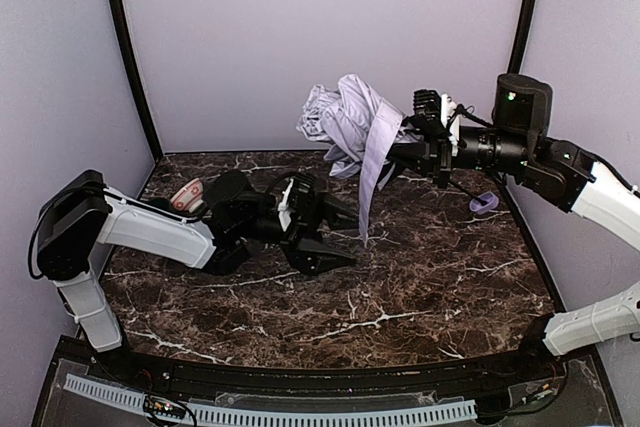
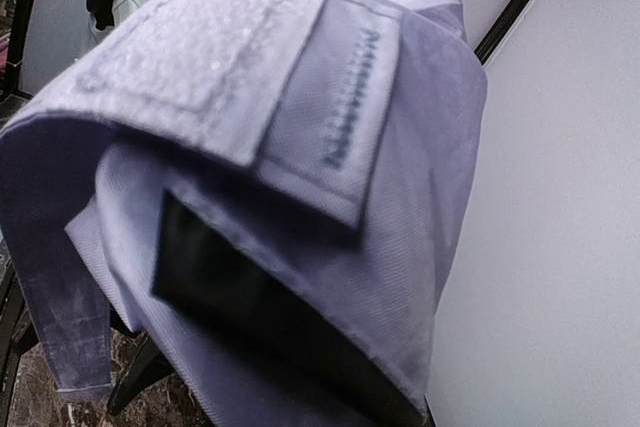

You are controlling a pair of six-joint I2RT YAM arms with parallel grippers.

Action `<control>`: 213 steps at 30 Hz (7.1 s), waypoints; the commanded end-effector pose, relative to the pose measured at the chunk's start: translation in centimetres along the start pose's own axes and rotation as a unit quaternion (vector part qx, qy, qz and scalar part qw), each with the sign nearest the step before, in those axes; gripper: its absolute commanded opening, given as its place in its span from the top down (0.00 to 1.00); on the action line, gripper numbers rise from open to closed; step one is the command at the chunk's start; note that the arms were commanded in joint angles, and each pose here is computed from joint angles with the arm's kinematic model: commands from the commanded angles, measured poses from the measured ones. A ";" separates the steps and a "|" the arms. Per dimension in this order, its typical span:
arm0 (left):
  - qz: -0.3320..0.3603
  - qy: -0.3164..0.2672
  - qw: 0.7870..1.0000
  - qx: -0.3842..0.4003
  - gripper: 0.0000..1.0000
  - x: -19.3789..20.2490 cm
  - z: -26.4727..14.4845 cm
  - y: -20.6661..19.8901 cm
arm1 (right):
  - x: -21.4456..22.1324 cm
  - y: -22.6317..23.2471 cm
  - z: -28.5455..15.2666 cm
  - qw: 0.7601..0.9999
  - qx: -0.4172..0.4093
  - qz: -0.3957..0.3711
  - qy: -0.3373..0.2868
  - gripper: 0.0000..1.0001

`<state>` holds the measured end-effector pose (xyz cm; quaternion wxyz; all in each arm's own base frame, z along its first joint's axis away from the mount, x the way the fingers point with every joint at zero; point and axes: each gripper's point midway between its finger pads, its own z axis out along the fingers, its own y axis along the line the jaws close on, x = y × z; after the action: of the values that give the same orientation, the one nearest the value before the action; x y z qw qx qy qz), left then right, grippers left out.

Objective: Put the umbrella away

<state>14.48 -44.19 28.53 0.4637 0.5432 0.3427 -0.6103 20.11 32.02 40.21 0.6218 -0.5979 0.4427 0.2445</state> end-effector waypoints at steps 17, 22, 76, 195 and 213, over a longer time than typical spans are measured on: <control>0.010 0.005 1.000 0.011 0.55 -1.0 1.6 0.5 | -3.4 -2.1 -0.9 0.998 0.036 -0.028 -0.044 1.00; 0.007 0.005 1.000 0.013 0.83 -0.9 1.7 0.6 | -3.4 -2.1 -1.0 0.998 0.038 -0.028 -0.043 1.00; 0.471 0.220 0.803 -0.293 1.00 0.7 -6.9 4.5 | 26.6 19.1 6.1 0.828 -0.261 0.395 0.301 1.00; 0.195 0.439 0.806 -0.346 0.50 11.7 -14.4 1.5 | 31.8 14.0 7.8 0.850 -0.095 0.425 0.298 1.00; 0.149 0.179 0.909 -0.346 0.25 3.3 -13.3 1.0 | 12.5 4.1 4.4 0.935 -0.099 0.305 0.152 1.00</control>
<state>22.13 -31.77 19.70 0.6170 0.4999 0.5802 -0.1811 25.03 34.01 21.25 0.3418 -0.4988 0.7152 0.3504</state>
